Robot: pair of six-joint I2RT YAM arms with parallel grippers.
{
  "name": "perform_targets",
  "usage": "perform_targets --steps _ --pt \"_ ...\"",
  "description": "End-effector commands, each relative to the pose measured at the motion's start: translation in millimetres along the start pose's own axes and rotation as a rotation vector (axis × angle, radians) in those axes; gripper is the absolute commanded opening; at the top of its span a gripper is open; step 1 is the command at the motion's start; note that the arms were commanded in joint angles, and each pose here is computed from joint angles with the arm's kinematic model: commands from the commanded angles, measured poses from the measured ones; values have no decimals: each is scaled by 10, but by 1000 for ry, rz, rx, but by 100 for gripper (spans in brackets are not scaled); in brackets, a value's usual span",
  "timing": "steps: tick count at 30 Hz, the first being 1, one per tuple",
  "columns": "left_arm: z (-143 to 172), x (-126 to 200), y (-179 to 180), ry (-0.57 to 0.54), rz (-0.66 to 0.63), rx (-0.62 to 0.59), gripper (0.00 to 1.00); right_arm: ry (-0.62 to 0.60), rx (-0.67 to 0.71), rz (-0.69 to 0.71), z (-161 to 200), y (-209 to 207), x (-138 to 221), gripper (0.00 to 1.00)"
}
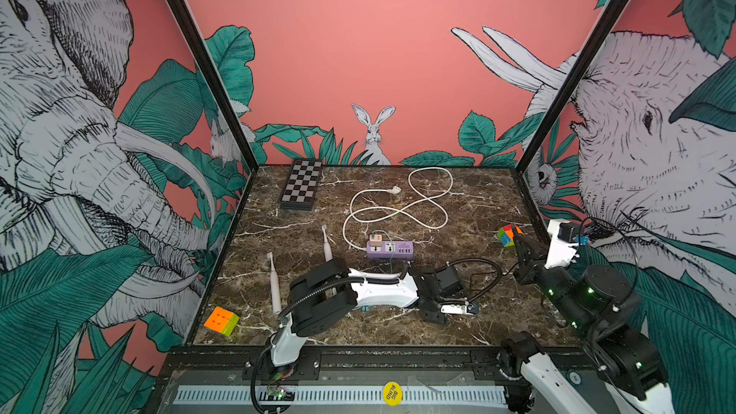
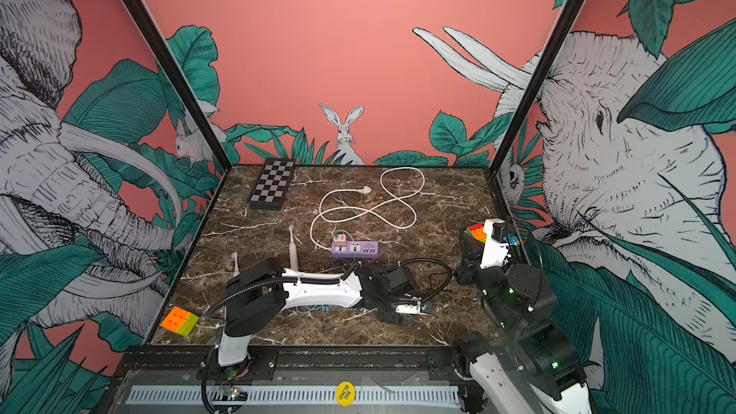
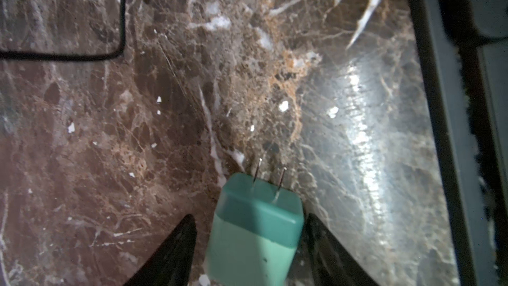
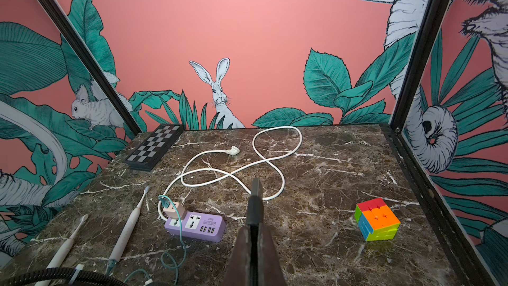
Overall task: Charge the electric toothbrush
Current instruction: Pick up the plug from the center of the board.
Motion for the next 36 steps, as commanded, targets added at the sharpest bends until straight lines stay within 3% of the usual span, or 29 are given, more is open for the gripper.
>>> perform_targets --steps 1,8,10,18,21,23,28,36 --pt "-35 40 -14 6 38 15 61 -36 4 -2 -90 0 66 0" --pt "-17 118 -22 18 40 55 55 -39 1 -8 -102 6 83 0" --pt "-6 116 -37 23 50 59 48 -40 1 -8 -105 8 83 0" --pt "85 197 4 56 26 146 38 -43 -1 -13 -114 12 103 0" --pt "163 310 60 70 29 254 29 -40 -4 -16 -106 14 108 0" --pt "228 405 100 51 39 358 16 -35 -4 -19 -88 17 103 0" --pt "352 637 107 -24 57 584 13 -9 -23 -49 4 53 38 0" --pt "675 639 -140 51 110 890 15 39 -71 -121 167 141 -88 0"
Point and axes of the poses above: each gripper's point midway between its finger pads, its own x axis back along the fingers, its own y axis along the line the jaws close on, z = x × y, the point moved 5 cm from there along x, back along the fingers, and after that the axes turned 4 degrees about x, right-handed, at the moved point
